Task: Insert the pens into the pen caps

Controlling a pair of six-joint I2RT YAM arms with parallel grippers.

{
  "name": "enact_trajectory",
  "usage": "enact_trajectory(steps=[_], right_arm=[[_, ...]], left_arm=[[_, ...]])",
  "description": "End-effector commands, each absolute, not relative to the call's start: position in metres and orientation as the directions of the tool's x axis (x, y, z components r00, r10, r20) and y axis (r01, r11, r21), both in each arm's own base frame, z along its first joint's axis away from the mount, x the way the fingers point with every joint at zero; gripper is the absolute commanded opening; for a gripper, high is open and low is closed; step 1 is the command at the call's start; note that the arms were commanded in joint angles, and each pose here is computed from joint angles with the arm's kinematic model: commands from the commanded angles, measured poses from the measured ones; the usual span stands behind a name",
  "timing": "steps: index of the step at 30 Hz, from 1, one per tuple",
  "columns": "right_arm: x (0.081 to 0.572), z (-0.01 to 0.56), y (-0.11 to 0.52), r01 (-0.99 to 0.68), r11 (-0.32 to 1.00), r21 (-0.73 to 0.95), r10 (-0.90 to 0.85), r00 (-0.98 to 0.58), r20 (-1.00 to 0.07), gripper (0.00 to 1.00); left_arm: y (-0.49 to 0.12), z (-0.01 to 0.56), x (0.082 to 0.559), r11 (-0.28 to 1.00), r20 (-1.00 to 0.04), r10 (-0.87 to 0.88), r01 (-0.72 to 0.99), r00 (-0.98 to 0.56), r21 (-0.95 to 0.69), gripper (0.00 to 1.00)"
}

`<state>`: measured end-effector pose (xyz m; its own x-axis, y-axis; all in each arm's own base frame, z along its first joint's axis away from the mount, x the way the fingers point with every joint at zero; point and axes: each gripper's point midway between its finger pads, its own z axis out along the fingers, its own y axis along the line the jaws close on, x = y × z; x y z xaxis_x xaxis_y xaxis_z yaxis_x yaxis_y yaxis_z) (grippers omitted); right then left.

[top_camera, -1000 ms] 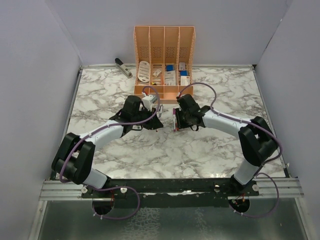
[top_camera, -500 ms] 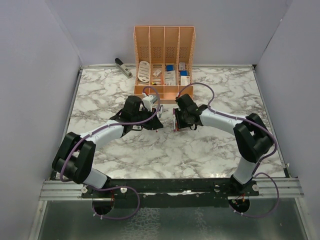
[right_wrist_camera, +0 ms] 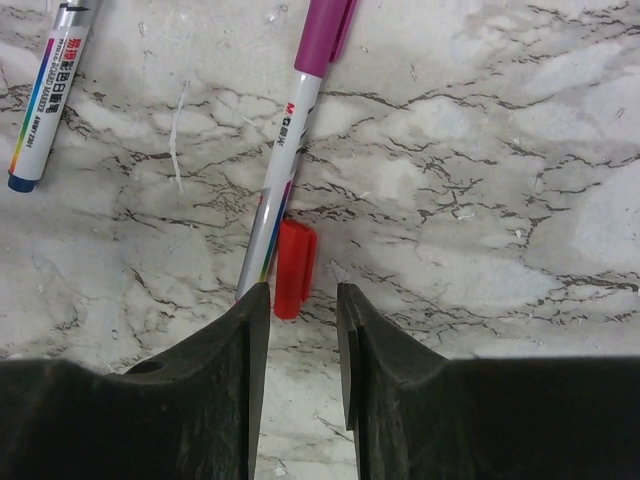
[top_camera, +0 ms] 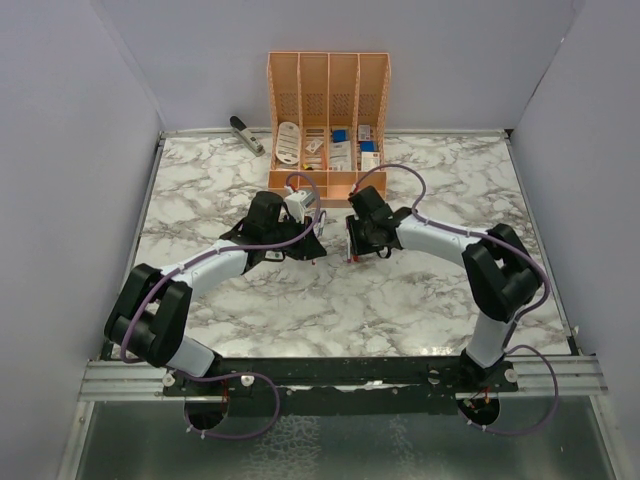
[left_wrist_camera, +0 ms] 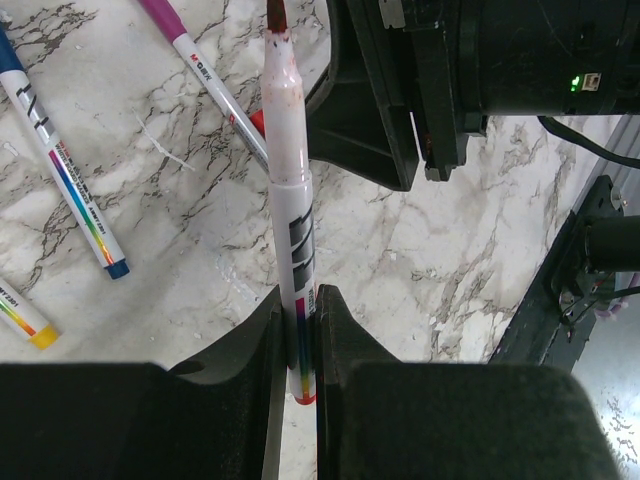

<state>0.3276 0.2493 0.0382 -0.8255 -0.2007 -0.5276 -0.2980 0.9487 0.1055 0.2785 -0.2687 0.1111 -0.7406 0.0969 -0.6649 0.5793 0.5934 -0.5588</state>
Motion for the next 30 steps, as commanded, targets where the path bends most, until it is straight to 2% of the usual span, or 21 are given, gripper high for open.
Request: enact_trajectory(steps=[1, 30], right_arm=[[0.335, 0.037, 0.256, -0.292, 0.95, 0.106, -0.195, -0.827, -0.528, 0.33], [0.327, 0.012, 0.249, -0.269, 0.961, 0.066, -0.213, -0.87, -0.444, 0.32]], left_arm=[[-0.273, 0.122, 0.283, 0.571, -0.685, 0.1, 0.606, -0.721, -0.554, 0.0], [-0.276, 0.122, 0.288, 0.568, -0.688, 0.103, 0.61, -0.719, -0.553, 0.0]])
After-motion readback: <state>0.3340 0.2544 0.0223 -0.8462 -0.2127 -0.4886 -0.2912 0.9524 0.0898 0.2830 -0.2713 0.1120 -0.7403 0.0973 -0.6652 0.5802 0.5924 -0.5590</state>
